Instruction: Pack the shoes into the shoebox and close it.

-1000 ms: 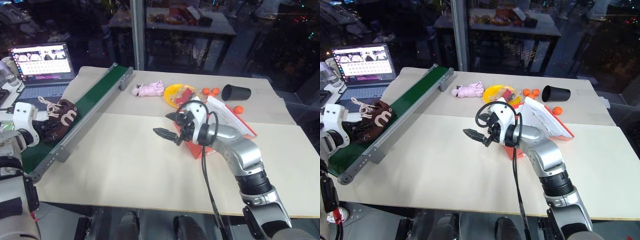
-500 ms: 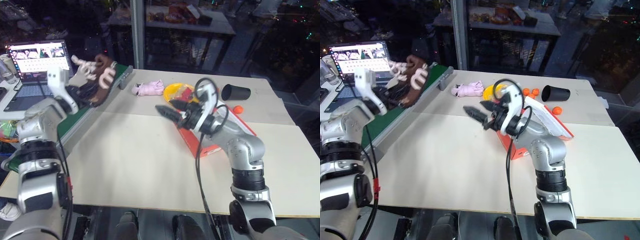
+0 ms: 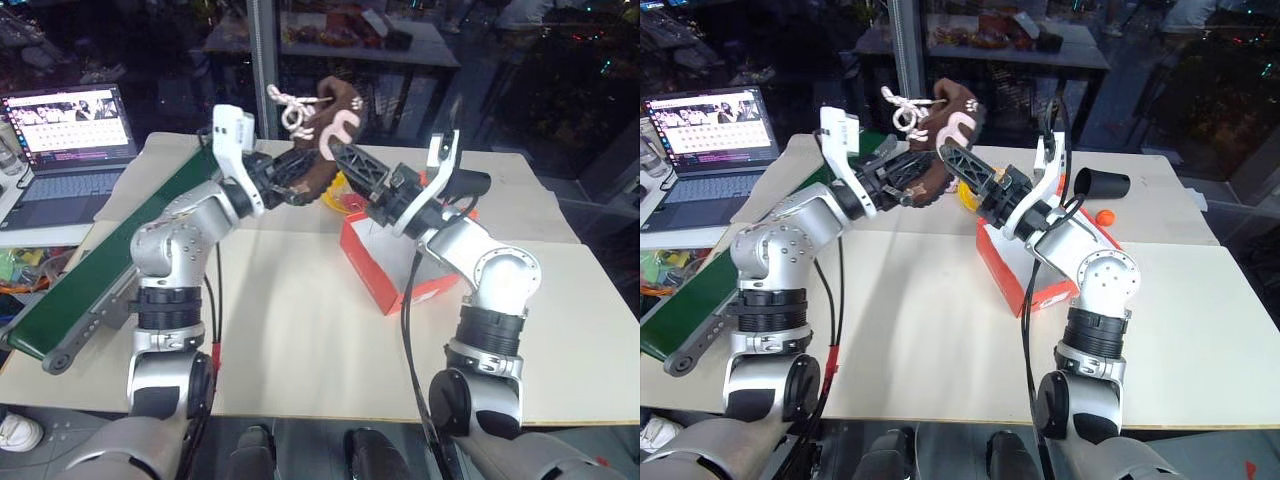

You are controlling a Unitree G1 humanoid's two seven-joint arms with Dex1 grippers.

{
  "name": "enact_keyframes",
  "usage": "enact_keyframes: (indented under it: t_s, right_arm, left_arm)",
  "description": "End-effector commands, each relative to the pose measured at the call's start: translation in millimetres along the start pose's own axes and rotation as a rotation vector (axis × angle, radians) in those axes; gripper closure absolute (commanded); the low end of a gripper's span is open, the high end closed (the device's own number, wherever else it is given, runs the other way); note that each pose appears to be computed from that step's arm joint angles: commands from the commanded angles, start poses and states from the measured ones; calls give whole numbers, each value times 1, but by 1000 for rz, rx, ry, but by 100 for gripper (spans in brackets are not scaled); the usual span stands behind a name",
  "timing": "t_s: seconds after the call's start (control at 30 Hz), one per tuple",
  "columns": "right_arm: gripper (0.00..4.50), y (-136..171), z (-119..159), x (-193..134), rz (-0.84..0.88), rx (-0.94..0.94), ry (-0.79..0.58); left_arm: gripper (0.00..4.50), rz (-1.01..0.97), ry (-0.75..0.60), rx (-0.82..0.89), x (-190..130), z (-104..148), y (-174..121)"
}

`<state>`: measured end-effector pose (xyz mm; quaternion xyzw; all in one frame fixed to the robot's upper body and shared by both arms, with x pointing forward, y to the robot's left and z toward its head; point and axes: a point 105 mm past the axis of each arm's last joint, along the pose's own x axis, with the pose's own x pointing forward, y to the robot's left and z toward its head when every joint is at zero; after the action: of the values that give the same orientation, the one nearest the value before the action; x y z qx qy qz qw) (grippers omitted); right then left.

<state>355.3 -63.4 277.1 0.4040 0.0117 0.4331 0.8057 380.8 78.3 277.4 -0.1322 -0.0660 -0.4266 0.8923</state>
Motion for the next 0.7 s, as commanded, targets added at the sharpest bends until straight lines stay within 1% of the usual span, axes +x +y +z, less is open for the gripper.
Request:
enact_keyframes:
  t_s: [0.03,0.13,0.2,0.23,0.27,0.3,0.5,0.57,0.6,0.67,0.7]
  right_arm:
    - [0,15,14,-1,40,-8,-50]
    - [0,11,16,-1,7,-17,-55]
    - [51,10,17,0,-7,-23,-59]
    - [67,9,17,0,-11,-25,-61]
    - [95,9,18,0,-13,-27,-64]
    - [136,8,18,0,-18,-32,-69]
    - [342,5,23,2,-36,-39,-97]
    - [405,3,25,4,-40,-49,-100]
    - [424,2,25,5,-44,-56,-101]
    - [427,0,26,6,-53,-65,-104]
    - [427,-1,27,7,-57,-67,-108]
  left_arm:
    - [444,-65,-3,26,10,-2,-20]
    - [444,-88,-9,17,15,-2,-28]
    - [444,-89,-15,12,16,-1,-29]
    - [444,-89,-15,11,16,-1,-29]
    - [444,-89,-15,12,16,0,-29]
    - [444,-86,-17,7,17,0,-29]
    - [444,-80,-26,5,17,3,-29]
    - [444,-83,-31,3,17,5,-30]
    - [444,-87,-31,2,17,5,-30]
    - [346,-91,-36,-7,16,5,-30]
    - [318,-90,-43,-24,16,6,-28]
